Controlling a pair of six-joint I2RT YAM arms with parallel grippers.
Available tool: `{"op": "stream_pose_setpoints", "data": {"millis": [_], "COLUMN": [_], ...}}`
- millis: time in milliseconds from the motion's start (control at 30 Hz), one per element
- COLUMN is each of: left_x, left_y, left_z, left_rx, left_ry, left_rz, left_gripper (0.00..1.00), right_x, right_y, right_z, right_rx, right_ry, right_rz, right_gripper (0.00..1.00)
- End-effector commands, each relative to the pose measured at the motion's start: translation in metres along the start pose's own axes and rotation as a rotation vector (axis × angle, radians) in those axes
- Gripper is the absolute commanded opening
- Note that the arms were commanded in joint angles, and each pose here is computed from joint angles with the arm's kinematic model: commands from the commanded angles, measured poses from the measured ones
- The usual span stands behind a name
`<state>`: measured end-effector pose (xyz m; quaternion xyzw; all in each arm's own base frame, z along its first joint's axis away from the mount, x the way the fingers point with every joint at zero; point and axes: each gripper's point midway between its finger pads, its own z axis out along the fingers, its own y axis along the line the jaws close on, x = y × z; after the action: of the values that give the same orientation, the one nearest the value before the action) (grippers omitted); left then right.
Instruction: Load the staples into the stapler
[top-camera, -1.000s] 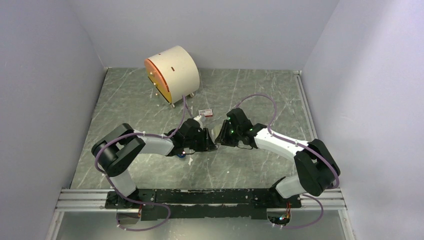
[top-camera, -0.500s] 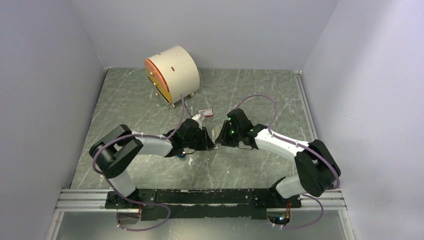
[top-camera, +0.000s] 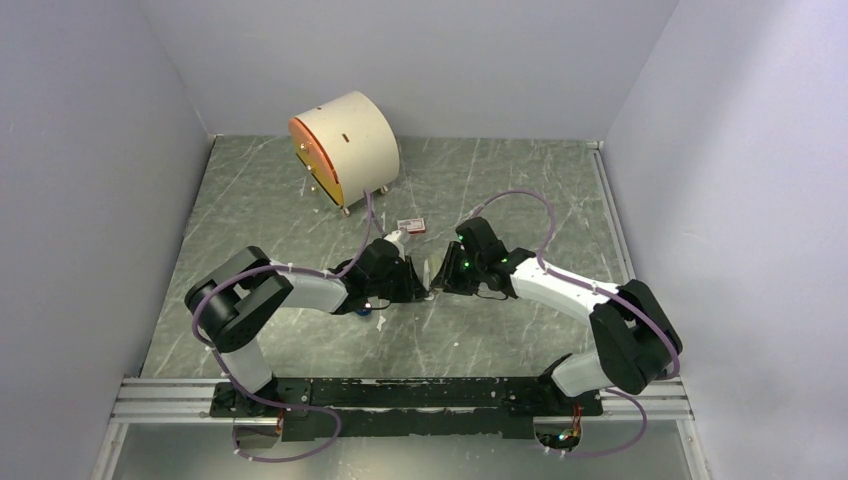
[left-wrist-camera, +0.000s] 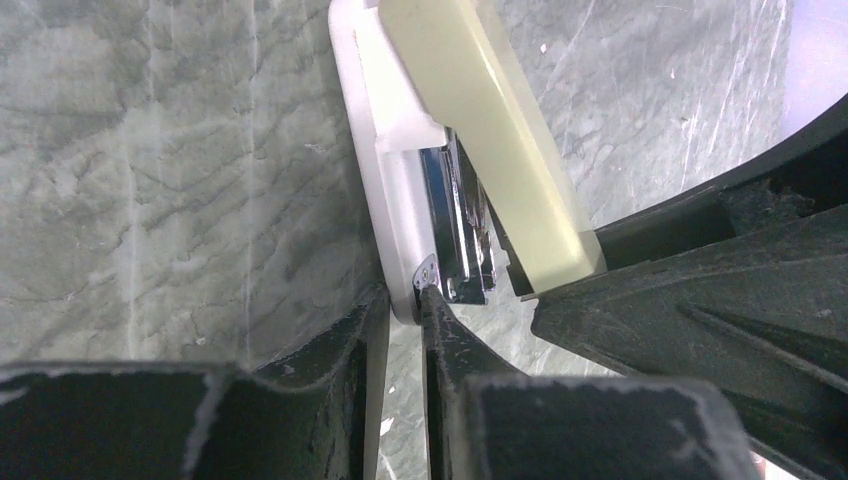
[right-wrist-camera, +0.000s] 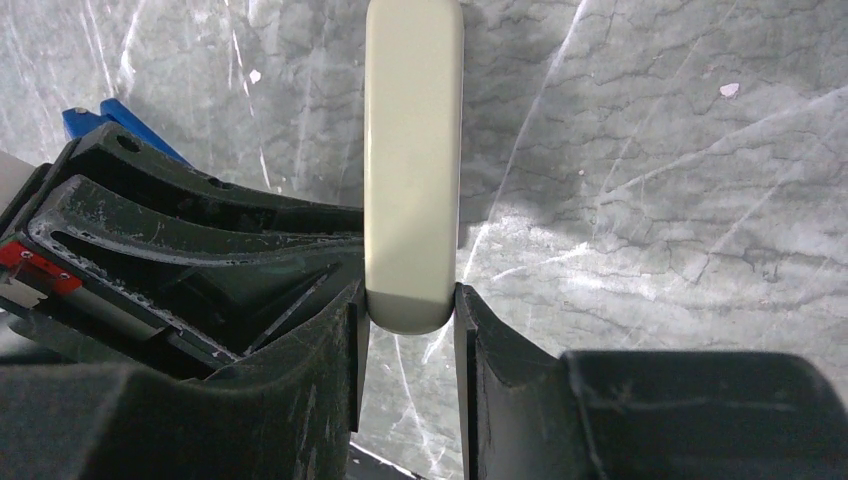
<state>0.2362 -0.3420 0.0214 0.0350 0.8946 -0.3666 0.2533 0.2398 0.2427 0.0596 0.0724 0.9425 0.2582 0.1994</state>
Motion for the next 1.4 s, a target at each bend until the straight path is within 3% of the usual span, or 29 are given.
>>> {"op": "stream_pose_setpoints", "data": {"millis": [0, 567, 833, 1367], "left_x": [0.010, 0.031, 0.038, 0.044], "left_y": [0.015, 0.044, 0.051, 0.063], "left_z": [0.005, 0.007, 0.008, 0.009], "left_rx": [-0.038, -0.144, -0.161, -0.224], "left_ry": [0.011, 0.078, 0.101, 0.115], "left_rz": [0.033, 0.015, 0.007, -0.028], "left_gripper": [0.20, 0.20, 0.21, 0.25], "right_x": [-0.015, -0.095, -0.140, -0.129], "right_y": [0.009, 0.001, 0.009, 0.022], "right_z": [-0.009, -0.024, -0.009, 0.033], "right_rx": [-0.035, 0.177, 0.229, 0.121], "right_ry": [-0.048, -0.239, -0.340, -0.243], "right_rz": [-0.007, -0.119, -0.204, -0.301], "right_gripper": [0.16, 0.20, 0.24, 0.29]}}
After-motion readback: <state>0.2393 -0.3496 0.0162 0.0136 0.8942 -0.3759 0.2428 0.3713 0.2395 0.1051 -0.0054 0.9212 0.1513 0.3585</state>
